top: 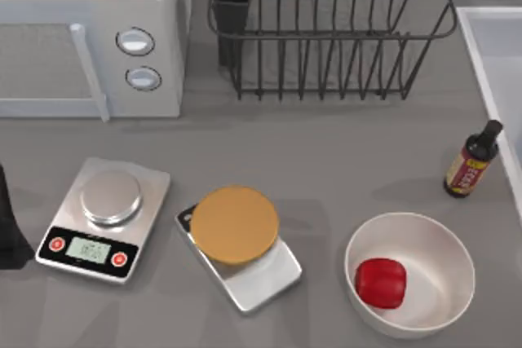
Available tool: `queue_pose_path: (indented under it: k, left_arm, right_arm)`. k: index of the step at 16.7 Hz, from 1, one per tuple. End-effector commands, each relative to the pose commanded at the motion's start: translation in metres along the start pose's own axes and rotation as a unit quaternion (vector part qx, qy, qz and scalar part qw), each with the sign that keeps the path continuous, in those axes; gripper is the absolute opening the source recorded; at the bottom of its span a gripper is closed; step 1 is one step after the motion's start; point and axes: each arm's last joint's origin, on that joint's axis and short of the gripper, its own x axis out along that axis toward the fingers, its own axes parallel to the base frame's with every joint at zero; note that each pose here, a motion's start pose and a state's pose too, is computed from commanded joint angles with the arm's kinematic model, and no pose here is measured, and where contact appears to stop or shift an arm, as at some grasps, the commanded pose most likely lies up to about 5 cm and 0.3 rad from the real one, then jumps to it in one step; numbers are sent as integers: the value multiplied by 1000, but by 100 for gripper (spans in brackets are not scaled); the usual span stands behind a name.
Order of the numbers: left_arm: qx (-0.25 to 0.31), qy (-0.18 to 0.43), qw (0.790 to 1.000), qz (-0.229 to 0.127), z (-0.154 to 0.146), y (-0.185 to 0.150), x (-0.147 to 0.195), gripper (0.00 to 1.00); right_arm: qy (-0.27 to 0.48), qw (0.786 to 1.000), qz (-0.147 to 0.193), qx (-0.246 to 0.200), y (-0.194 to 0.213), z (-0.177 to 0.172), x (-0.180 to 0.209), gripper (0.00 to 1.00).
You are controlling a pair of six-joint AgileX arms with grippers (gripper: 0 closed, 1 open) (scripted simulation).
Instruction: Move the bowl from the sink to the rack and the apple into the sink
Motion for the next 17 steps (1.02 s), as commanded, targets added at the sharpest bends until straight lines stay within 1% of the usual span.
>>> queue_pose_path:
  k: [6,8,10,13,15,17]
  left_arm:
    - [0,0,1000,0,0,0,0,100]
    - [0,0,1000,0,0,0,0,100]
    - [0,0,1000,0,0,0,0,100]
    - [0,0,1000,0,0,0,0,100]
    - [0,0,1000,0,0,0,0,100]
    - [0,0,1000,0,0,0,0,100]
  right_arm:
    - [0,1000,0,0,0,0,0,0]
    - [-2,1000,0,-1,1,1,-3,0]
    - [1,1000,1,0,-5,-4,-14,0]
    - [5,1000,1,1,-22,-23,-60,0]
    - [5,1000,1,0,-35,-45,-106,0]
    - [4,1000,0,-1,-43,-76,-158,0]
